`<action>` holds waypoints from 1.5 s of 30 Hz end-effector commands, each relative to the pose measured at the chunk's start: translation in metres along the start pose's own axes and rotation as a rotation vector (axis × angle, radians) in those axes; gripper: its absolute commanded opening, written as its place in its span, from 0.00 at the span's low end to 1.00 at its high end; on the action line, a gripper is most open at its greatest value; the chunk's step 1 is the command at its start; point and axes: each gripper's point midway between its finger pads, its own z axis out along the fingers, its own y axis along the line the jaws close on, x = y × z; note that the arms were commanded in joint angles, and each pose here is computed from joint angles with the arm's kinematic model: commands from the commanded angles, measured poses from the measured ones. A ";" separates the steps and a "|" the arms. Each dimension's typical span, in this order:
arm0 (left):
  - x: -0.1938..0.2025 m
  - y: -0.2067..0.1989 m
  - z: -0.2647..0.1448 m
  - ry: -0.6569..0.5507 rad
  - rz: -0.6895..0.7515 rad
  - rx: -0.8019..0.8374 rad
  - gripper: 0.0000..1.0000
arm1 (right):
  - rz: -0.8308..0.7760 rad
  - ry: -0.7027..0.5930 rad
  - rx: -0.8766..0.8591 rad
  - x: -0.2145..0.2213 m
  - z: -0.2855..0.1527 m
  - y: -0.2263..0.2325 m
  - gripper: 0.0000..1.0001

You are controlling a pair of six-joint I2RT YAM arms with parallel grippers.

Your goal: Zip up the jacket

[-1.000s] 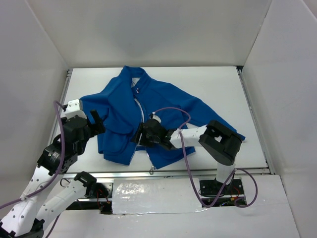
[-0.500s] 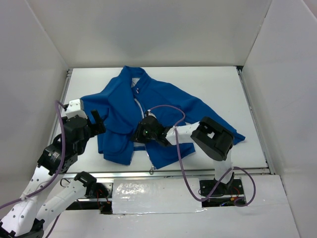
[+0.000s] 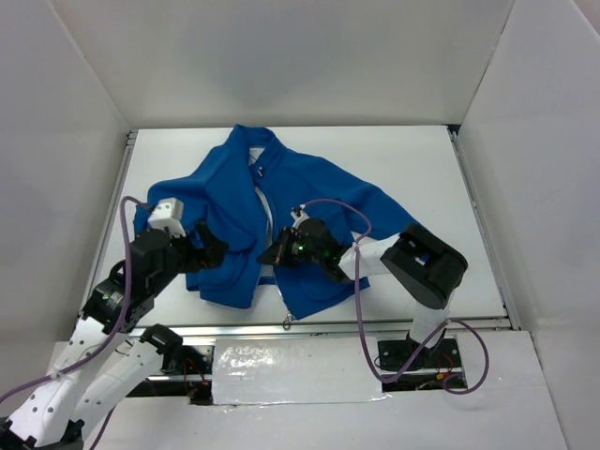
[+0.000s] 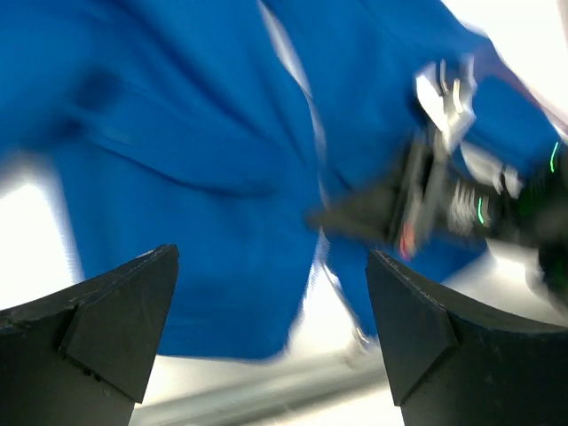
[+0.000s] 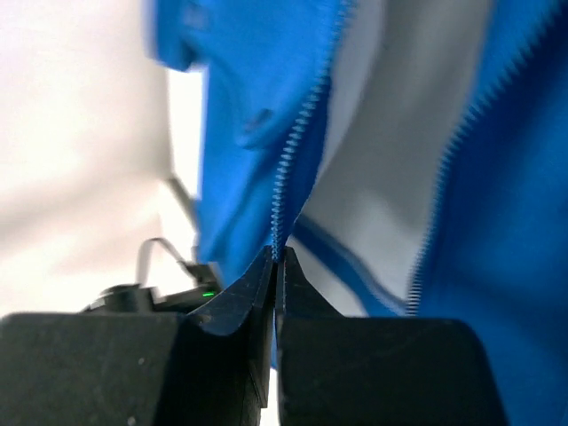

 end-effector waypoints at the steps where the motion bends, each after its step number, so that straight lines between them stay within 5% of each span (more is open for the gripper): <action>1: 0.048 -0.058 0.000 0.196 -0.099 0.342 0.99 | -0.078 -0.050 -0.316 -0.028 -0.033 0.080 0.00; 11: 0.094 -0.055 0.015 0.318 -0.111 0.371 0.96 | -0.136 0.026 -0.455 -0.020 -0.052 0.105 0.03; 12: 0.095 -0.053 0.015 0.323 -0.116 0.363 0.96 | -0.136 0.031 -0.418 -0.019 -0.045 0.095 0.24; 17: 0.069 -0.046 0.004 0.216 -0.133 0.309 0.98 | -0.079 0.092 -0.318 0.000 -0.022 0.048 0.46; 25: 0.057 -0.041 -0.007 0.190 -0.132 0.278 0.99 | 0.026 0.114 -0.171 0.030 -0.013 -0.010 0.49; 37: 0.053 -0.040 -0.012 0.177 -0.124 0.271 0.99 | 0.064 0.138 -0.070 0.059 -0.004 -0.014 0.49; 42: 0.052 -0.038 -0.017 0.172 -0.123 0.271 0.99 | 0.090 0.128 -0.052 0.058 0.005 -0.016 0.46; 45: 0.055 -0.039 -0.015 0.179 -0.129 0.278 0.99 | 0.087 0.129 -0.065 0.055 0.012 -0.010 0.33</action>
